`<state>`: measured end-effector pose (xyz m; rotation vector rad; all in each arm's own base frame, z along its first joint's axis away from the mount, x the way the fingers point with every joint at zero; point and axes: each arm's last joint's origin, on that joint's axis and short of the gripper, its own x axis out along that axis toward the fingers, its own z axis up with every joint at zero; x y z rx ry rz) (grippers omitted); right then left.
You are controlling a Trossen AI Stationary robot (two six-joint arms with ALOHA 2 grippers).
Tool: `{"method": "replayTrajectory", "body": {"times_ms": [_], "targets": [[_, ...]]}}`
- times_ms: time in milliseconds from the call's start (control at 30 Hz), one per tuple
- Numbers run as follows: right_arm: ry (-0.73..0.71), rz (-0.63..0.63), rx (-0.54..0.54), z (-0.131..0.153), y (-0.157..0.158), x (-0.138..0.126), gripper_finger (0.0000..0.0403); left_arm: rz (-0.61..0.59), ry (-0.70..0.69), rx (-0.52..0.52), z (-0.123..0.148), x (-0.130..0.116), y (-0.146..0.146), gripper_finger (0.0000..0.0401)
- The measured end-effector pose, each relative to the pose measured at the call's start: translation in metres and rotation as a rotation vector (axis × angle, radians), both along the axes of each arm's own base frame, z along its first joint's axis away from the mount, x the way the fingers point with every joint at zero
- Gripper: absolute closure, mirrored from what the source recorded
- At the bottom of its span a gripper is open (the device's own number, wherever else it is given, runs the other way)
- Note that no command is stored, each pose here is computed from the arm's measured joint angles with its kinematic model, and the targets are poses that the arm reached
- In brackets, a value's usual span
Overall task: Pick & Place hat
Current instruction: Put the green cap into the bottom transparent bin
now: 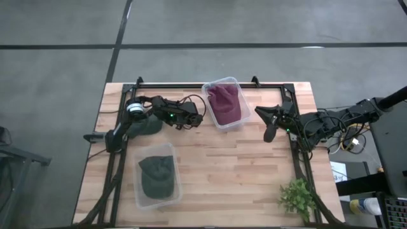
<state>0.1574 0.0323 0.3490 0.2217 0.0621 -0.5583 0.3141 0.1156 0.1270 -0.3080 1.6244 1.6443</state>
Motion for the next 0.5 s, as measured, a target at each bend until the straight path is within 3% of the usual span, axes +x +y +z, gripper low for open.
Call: {"method": "replayTrajectory", "body": {"times_ms": [500], "targets": [[-0.001, 0.0, 0.0, 0.0001, 0.0, 0.0, 0.036, -0.124, 0.074, -0.087, 0.0006, -0.0014, 0.0042, 0.027]]}}
